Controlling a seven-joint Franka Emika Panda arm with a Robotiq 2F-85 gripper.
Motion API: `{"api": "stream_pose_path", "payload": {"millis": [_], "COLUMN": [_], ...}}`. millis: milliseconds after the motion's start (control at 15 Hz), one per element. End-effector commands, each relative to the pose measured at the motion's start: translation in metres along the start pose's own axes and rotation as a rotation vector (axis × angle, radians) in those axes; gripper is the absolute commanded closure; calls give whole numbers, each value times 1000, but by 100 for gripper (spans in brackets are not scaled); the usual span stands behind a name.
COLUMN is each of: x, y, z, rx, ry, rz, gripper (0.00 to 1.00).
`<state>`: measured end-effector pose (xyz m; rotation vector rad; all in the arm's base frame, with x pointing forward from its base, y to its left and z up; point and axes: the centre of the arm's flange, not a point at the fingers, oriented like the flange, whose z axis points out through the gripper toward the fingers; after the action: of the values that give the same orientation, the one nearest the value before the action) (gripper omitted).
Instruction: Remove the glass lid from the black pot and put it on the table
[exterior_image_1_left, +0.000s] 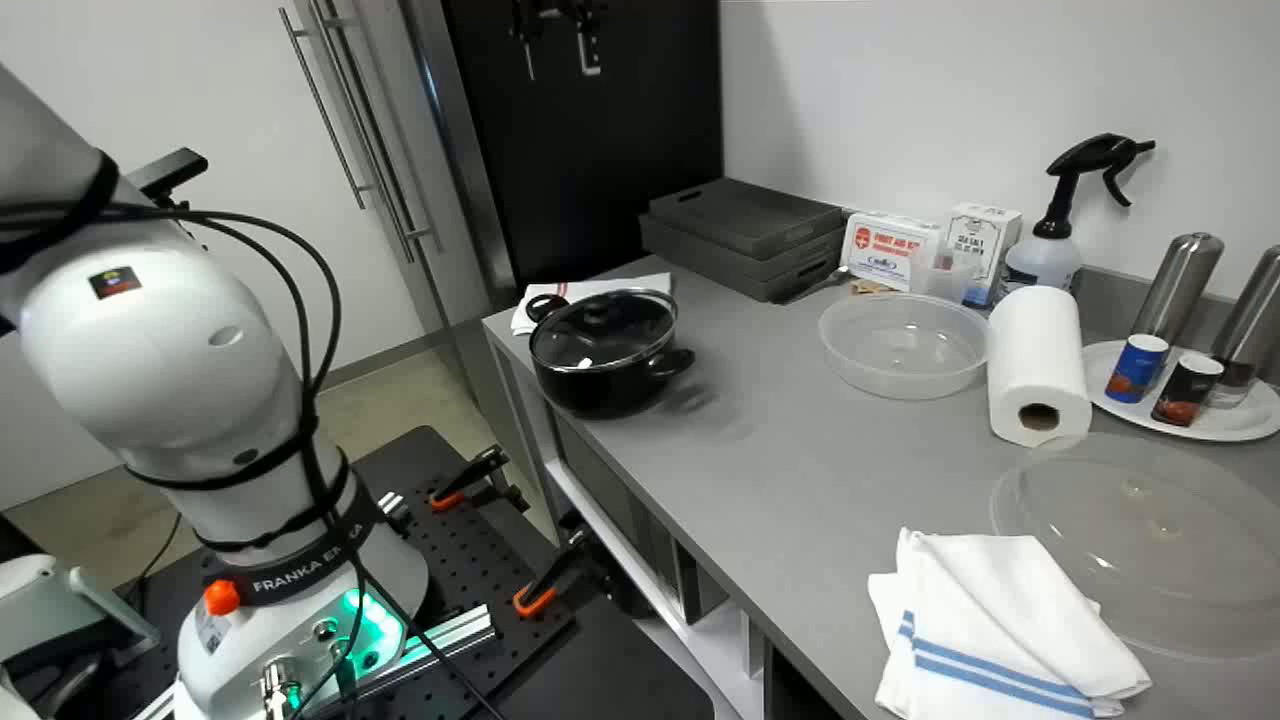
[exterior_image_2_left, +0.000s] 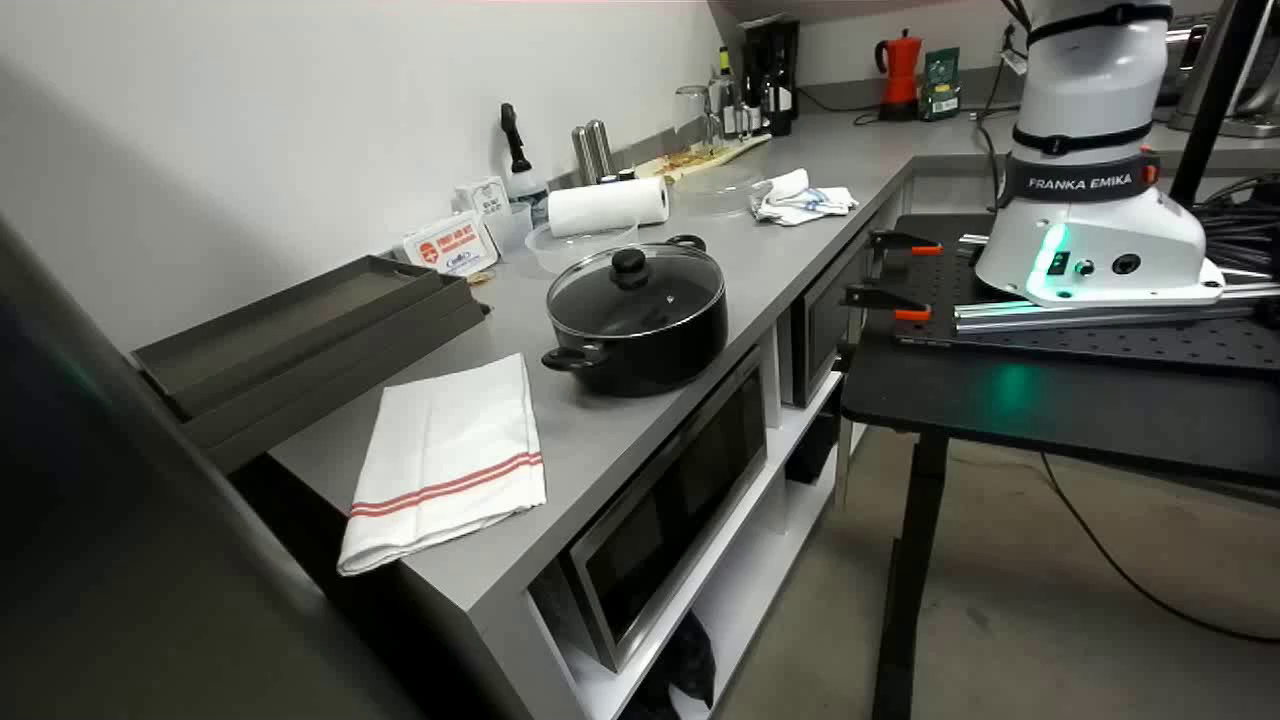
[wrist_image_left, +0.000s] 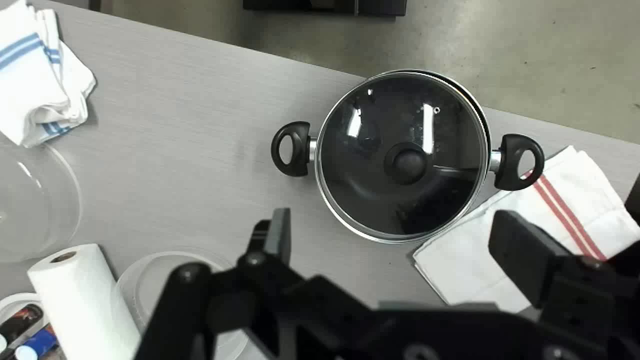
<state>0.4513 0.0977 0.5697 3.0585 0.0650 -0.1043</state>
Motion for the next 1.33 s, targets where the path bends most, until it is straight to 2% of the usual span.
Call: {"api": "stream_pose_path", "payload": {"millis": [0,600,800,1000,1267], "x": [0,0,14,39,71], "y": [0,0,3,3,2], "z": [-1,-1,8,34,77], "rx": [0,0,-3,-14,10], "ry": [2,3,-7,-40,-65], "rz": [0,0,-3,-24,-77], "gripper": [0,0,0,0,0]}}
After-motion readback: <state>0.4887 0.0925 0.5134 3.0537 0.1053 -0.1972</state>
